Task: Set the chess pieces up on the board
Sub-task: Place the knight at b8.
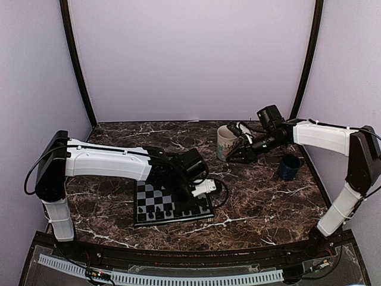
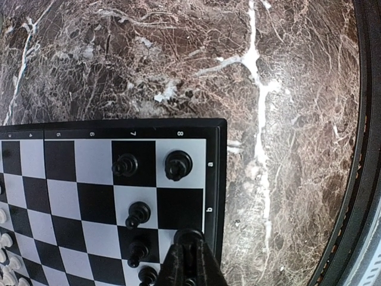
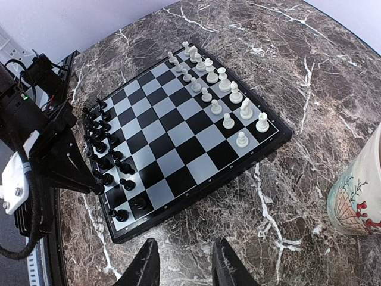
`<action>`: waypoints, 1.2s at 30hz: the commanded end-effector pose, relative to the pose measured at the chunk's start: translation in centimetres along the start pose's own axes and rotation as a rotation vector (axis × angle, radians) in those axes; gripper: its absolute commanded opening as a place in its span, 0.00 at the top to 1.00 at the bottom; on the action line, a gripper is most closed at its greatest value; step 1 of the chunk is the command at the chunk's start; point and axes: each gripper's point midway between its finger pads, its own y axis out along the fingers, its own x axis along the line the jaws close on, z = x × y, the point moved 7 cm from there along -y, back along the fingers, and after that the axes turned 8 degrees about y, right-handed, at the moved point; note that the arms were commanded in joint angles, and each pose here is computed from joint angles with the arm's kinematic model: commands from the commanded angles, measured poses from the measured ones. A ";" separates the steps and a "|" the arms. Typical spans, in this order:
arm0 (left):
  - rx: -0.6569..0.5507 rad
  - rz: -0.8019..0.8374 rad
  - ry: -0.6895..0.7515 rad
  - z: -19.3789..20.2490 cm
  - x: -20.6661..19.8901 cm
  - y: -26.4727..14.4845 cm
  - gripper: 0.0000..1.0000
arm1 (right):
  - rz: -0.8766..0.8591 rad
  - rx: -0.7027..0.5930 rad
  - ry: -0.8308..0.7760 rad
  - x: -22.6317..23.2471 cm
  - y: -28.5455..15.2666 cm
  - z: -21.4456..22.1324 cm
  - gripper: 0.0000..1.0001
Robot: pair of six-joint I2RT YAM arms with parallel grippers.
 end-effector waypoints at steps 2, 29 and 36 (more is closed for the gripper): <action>-0.036 -0.001 0.008 -1.0 0.2 0.0 0.99 | -0.008 -0.025 -0.031 0.3 -0.4 -0.3 0.68; -0.013 -0.042 -0.028 -0.9 0.7 1.6 0.92 | -0.014 -0.026 -0.037 0.4 -0.4 -0.3 0.68; -0.011 -0.038 -0.035 -0.8 0.7 1.7 0.88 | -0.016 -0.027 -0.034 0.4 -0.4 -0.3 0.67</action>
